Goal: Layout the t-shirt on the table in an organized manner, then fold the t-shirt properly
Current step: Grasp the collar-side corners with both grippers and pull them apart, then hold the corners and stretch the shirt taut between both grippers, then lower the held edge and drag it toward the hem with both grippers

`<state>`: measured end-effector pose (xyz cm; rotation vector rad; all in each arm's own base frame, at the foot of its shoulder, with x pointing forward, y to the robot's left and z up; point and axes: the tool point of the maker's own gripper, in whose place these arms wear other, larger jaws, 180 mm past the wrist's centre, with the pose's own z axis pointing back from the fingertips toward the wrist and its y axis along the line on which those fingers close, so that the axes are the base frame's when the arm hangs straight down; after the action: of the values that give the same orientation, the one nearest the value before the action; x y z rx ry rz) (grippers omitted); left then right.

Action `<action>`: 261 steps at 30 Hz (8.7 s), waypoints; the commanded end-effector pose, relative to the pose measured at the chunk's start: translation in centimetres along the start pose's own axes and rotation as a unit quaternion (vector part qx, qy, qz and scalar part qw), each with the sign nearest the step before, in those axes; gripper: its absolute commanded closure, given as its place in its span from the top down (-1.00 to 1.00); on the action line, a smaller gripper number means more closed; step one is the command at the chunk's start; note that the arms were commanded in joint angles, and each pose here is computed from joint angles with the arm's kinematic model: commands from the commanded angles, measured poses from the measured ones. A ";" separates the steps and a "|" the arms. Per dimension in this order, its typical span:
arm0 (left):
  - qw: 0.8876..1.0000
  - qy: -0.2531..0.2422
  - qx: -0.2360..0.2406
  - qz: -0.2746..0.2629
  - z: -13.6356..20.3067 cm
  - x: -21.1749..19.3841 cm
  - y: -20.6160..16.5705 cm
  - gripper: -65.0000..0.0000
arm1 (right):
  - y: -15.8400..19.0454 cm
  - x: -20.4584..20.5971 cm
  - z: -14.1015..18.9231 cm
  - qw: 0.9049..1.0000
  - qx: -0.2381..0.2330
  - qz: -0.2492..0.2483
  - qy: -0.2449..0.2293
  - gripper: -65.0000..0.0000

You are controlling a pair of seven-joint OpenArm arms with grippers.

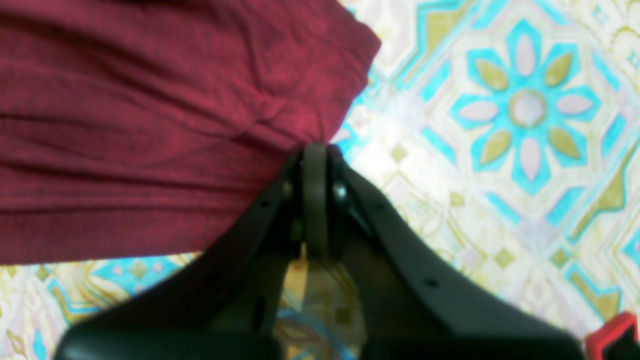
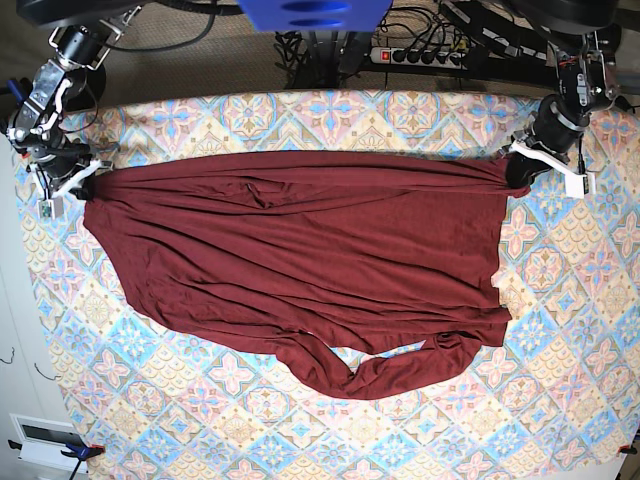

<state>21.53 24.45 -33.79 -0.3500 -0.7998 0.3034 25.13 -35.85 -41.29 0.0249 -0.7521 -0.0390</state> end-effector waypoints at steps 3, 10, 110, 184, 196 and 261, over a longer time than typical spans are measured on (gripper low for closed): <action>0.998 -0.050 -0.025 0.015 0.3 3.3 -0.9 -1.00 | -0.9 2.4 0.6 0.999 -0.009 0.010 -0.033 -0.99; 0.993 -0.111 -0.021 0.036 1.2 7.5 0.3 -1.00 | -0.9 2.4 0.6 0.999 -0.009 0.010 -0.032 -0.99; 0.986 0.158 0.036 -0.042 1.1 -2.9 6.7 -1.00 | 2.2 -1.4 5.8 0.999 0.030 0.024 -0.018 -1.00; 0.964 -0.093 -0.116 0.219 -7.9 13.1 2.1 -1.00 | 2.1 11.7 5.4 0.989 0.015 0.040 -0.143 -1.00; 0.987 -0.025 -0.051 0.152 -10.9 9.3 2.6 -1.00 | 1.5 8.1 3.3 0.995 0.029 -0.004 -0.097 -1.00; 0.962 0.046 -0.072 0.259 -14.8 -0.2 -1.0 -0.17 | 3.1 3.2 2.5 0.998 0.052 0.008 -0.020 -0.11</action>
<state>33.13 21.03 -42.43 -0.7209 -0.6817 0.7319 24.90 -32.15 -38.86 0.1350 -0.7403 0.0007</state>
